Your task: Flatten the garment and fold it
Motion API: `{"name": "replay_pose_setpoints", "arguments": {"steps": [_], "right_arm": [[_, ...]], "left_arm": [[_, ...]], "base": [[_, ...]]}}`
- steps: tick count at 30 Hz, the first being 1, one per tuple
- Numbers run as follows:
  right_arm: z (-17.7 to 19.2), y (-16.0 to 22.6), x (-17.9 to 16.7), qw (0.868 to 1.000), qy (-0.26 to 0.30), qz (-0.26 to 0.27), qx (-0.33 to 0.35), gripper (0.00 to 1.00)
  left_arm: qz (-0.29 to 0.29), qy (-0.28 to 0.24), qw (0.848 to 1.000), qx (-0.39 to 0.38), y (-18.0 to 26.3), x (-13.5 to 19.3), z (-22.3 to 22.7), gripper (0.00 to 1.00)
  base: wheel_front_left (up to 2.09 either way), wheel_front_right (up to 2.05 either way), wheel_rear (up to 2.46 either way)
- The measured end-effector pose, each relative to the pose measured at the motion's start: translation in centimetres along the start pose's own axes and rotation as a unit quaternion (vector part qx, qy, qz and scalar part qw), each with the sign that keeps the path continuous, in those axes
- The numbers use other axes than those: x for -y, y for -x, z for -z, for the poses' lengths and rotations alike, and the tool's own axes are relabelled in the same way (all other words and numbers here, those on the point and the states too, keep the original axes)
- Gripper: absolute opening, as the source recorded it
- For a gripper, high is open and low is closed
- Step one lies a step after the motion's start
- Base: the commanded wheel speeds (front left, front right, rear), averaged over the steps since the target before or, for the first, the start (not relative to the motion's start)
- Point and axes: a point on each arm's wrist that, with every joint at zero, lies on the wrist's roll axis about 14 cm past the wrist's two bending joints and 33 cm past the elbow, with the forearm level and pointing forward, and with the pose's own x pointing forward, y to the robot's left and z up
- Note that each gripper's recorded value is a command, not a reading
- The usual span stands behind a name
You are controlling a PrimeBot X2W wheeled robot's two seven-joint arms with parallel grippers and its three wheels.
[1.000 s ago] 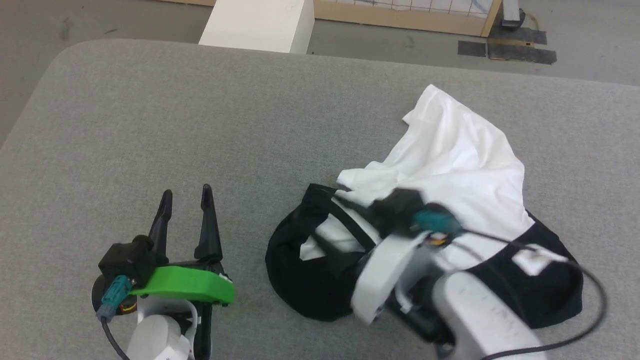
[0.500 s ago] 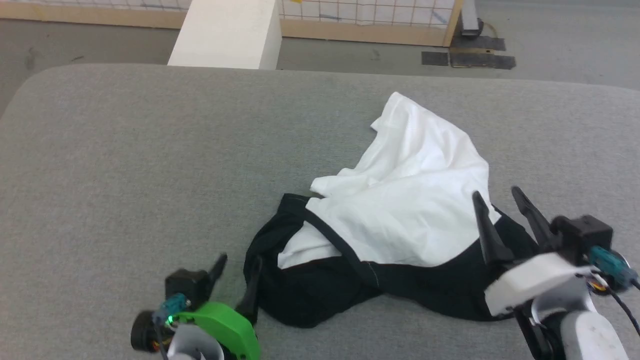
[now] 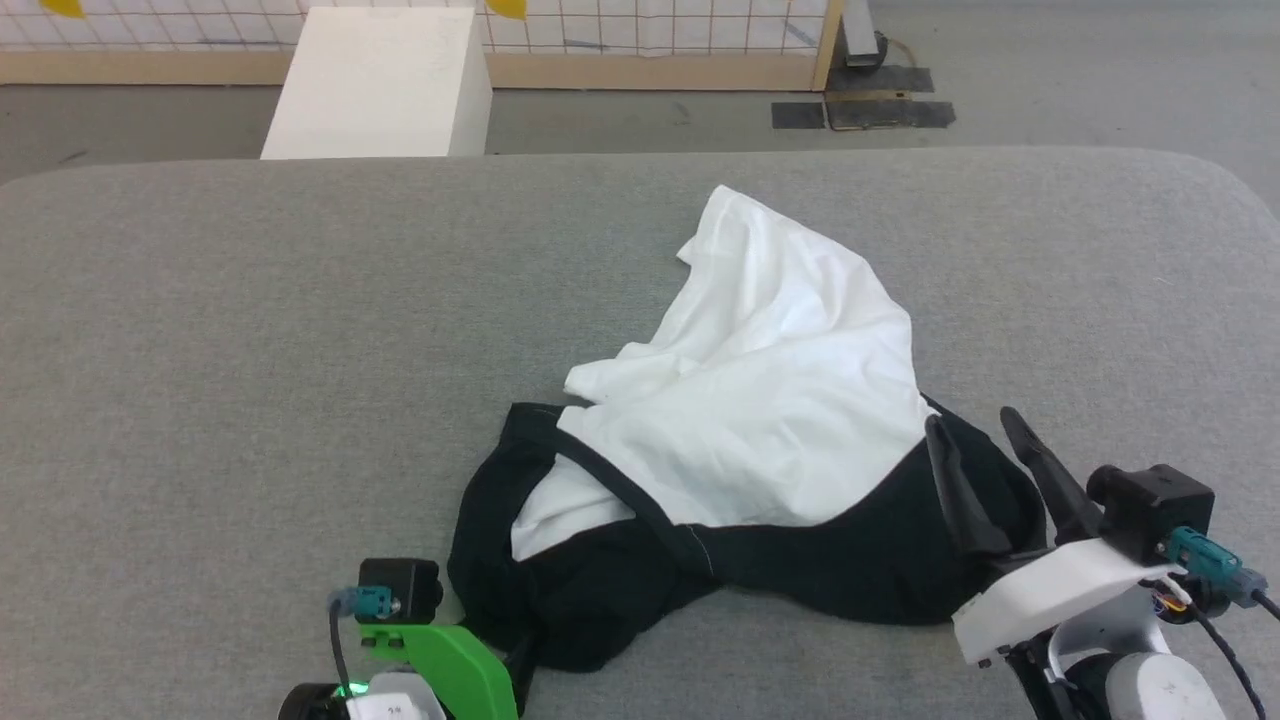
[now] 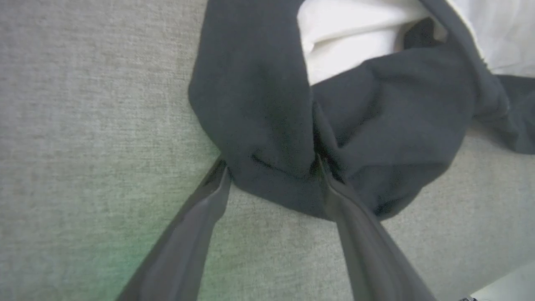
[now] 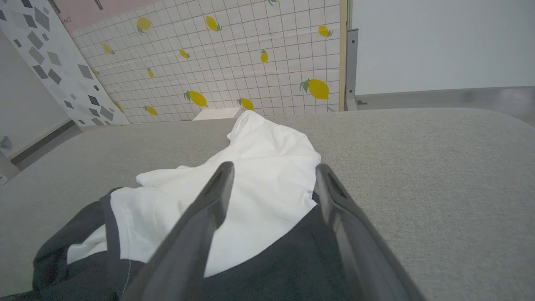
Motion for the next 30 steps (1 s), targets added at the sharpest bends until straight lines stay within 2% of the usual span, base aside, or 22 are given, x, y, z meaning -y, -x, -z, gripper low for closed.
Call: {"name": "replay_pose_setpoints", "arguments": {"steps": [1, 4, 6, 8, 10, 15, 20, 22, 26, 27, 28, 29, 30], "right_arm": [[0.1, 0.0, -0.1, 1.000, 0.000, -0.001, -0.001, 1.00], [0.3, 0.2, -0.2, 1.000, -0.003, -0.002, -0.003, 1.00], [0.3, 0.2, -0.1, 1.000, -0.005, -0.001, -0.004, 1.00], [0.3, 0.1, -0.2, 1.000, -0.005, -0.002, -0.004, 1.00], [0.4, 0.0, -0.3, 1.000, -0.005, -0.004, -0.004, 1.00], [0.4, -0.3, -0.4, 1.000, -0.005, -0.007, -0.005, 1.00], [0.8, -0.6, -0.5, 1.000, -0.006, -0.009, -0.011, 1.00], [1.1, -0.7, -0.5, 1.000, -0.006, -0.009, -0.018, 1.00], [2.4, -0.7, -0.5, 0.999, -0.005, -0.009, -0.046, 1.00], [2.7, -0.7, -0.5, 0.999, -0.005, -0.009, -0.053, 1.00], [3.1, -0.7, -0.4, 0.998, -0.006, -0.008, -0.064, 1.00], [3.8, -0.6, -0.4, 0.997, -0.006, -0.008, -0.080, 1.00], [4.6, -0.5, -0.5, 0.995, -0.007, -0.009, -0.102, 1.00]], "left_arm": [[0.003, -0.001, 1.000, -0.013, -0.1, 0.2, 0.3, 0.00], [0.004, -0.005, 1.000, -0.005, 0.0, 0.0, -0.5, 0.00], [-0.020, 0.003, 0.999, 0.028, 0.4, -1.3, -1.9, 0.00], [-0.054, 0.003, 0.996, 0.069, 1.3, -3.3, -3.9, 0.00], [-0.093, -0.017, 0.989, 0.114, 2.7, -5.8, -6.5, 0.00], [-0.186, -0.087, 0.951, 0.231, 7.5, -10.8, -13.6, 0.00], [-0.263, -0.153, 0.898, 0.319, 11.6, -14.0, -19.6, 0.00], [-0.281, -0.159, 0.889, 0.325, 12.0, -14.9, -20.1, 0.00], [-0.295, -0.145, 0.891, 0.313, 11.2, -16.1, -18.7, 0.00], [-0.294, -0.138, 0.894, 0.308, 10.9, -16.1, -18.1, 0.09], [-0.293, -0.128, 0.899, 0.299, 10.4, -16.3, -17.2, 0.44], [-0.291, -0.115, 0.904, 0.291, 9.8, -16.3, -16.2, 0.84], [-0.289, -0.099, 0.910, 0.282, 9.4, -16.4, -15.2, 1.00]], "base": [[0.00, 0.00, 0.00], [0.00, 0.00, 0.00], [0.00, 0.00, 0.00], [0.00, 0.00, 0.00], [0.00, 0.00, 0.00], [0.00, 0.00, 0.00], [0.00, 0.00, 0.00], [0.00, 0.00, 0.00], [0.00, 0.00, 0.00], [0.00, 0.00, 0.00], [0.00, 0.00, 0.00], [0.00, 0.00, 0.00], [0.00, 0.00, 0.00]]}}
